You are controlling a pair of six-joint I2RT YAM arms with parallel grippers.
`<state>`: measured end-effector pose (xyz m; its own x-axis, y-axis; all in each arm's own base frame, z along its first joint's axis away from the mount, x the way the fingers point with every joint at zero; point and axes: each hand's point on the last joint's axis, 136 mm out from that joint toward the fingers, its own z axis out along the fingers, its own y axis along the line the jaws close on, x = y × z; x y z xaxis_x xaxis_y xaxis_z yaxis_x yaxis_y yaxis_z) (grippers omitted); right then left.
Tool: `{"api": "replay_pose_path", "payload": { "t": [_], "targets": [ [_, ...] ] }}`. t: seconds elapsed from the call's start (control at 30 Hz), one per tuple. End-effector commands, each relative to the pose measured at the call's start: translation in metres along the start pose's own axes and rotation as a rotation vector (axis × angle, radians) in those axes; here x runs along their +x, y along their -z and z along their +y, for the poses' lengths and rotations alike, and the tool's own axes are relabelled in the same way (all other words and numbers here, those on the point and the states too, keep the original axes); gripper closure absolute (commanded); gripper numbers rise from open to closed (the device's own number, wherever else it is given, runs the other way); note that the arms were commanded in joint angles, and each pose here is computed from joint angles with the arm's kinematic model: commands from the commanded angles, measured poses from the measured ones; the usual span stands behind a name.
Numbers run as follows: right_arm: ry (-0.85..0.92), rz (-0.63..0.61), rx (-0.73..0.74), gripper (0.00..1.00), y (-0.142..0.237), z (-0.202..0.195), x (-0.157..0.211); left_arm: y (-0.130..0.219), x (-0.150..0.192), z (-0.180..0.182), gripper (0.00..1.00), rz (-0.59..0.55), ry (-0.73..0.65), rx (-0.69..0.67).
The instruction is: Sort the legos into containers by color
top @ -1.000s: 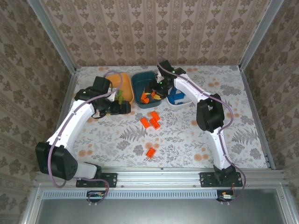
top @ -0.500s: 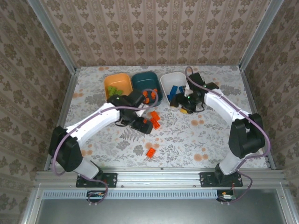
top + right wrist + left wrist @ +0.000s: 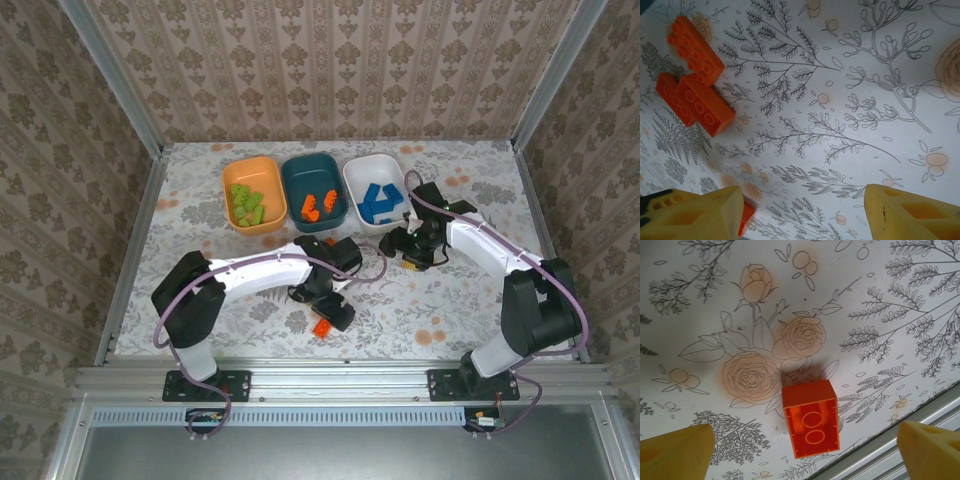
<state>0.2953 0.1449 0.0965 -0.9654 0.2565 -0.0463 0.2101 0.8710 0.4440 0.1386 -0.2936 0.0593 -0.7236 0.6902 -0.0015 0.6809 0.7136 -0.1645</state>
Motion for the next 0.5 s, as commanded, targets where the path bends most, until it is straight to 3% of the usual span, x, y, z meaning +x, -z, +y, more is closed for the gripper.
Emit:
{"api": "replay_pose_path", "payload": {
  "t": [0.0, 0.2, 0.47],
  "targets": [
    [0.014, 0.000, 0.025, 0.34, 0.005, -0.011, 0.006, 0.001, -0.001, -0.005, 0.09, -0.006, 0.032, 0.025],
    [0.002, 0.002, 0.023, 0.33, 0.006, -0.018, 0.007, -0.012, 0.007, -0.016, 0.26, 0.038, 0.052, 0.078],
    [0.003, 0.001, 0.023, 0.33, 0.007, -0.021, 0.005, -0.016, 0.012, -0.014, 0.23, 0.047, 0.076, 0.037]
  ]
}}
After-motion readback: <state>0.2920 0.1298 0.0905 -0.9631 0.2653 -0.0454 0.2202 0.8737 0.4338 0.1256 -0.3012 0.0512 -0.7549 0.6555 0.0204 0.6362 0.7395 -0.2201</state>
